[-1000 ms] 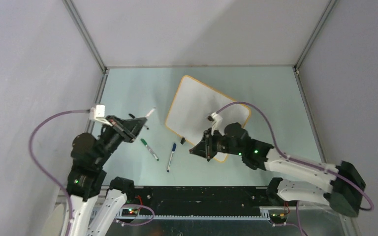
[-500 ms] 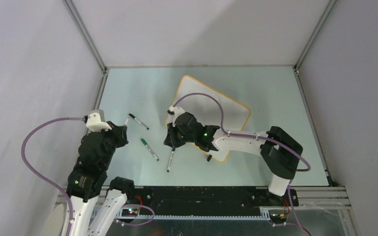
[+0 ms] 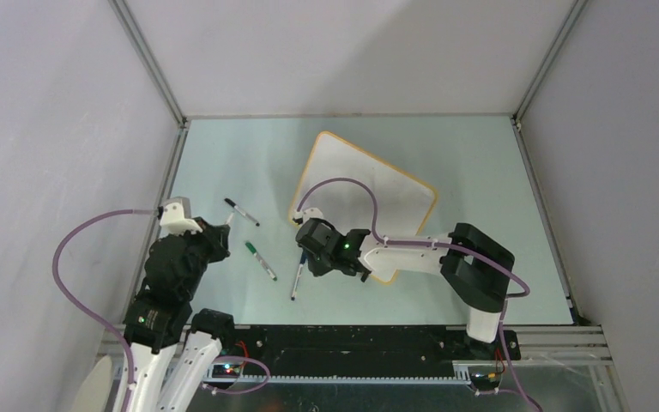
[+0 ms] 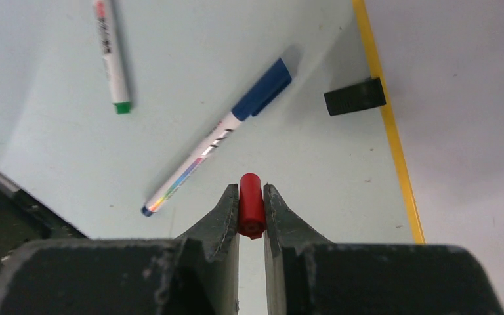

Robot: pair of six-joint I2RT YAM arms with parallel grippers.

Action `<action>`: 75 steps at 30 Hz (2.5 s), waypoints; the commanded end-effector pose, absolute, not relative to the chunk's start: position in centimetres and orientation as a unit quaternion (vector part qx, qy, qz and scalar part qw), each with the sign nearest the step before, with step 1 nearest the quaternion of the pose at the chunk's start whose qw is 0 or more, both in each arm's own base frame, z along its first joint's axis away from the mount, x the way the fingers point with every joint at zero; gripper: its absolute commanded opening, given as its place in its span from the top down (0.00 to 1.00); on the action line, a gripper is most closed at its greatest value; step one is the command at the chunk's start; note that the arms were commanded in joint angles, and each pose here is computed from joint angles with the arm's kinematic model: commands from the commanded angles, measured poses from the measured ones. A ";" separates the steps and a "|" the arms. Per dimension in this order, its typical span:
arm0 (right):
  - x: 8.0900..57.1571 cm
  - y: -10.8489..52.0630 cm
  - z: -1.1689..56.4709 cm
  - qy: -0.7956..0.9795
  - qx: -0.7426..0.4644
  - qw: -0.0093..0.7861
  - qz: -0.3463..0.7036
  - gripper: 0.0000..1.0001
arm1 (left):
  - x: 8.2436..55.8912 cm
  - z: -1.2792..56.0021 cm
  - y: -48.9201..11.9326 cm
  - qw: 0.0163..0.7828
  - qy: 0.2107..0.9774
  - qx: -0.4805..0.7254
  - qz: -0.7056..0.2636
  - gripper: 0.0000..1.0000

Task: Write a sentence on the whiteboard
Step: Put down the pen cap at the center of the board, then adjust the whiteboard on the whiteboard stand.

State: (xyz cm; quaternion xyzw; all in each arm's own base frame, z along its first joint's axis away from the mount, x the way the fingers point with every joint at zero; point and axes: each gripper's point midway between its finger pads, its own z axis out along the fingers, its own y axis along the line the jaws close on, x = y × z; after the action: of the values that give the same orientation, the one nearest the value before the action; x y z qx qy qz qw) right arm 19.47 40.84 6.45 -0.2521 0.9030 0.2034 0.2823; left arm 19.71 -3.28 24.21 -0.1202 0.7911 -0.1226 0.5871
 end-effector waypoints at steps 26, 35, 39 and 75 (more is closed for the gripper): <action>20.3 35.2 21.6 0.809 -0.251 0.487 0.212 0.32 | 20.3 24.5 -4.9 0.591 0.788 -0.083 -0.152 1.00; 21.2 23.1 23.2 0.787 -0.131 0.550 0.247 0.36 | 20.3 24.4 -4.9 0.592 0.787 -0.083 -0.152 1.00; 20.7 19.2 23.1 0.764 -0.097 0.577 0.273 0.37 | 20.4 24.3 -5.0 0.592 0.787 -0.079 -0.155 1.00; 23.1 18.0 17.2 0.713 -0.061 0.549 0.432 0.25 | 20.5 24.0 -5.8 0.584 0.792 -0.064 -0.167 1.00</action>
State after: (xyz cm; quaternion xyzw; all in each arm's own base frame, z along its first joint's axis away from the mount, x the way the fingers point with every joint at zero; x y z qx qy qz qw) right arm 23.36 16.64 14.14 -0.0363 0.7611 0.3743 0.5285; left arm 20.12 -5.55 23.28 -0.0776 0.8013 -0.1638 0.5701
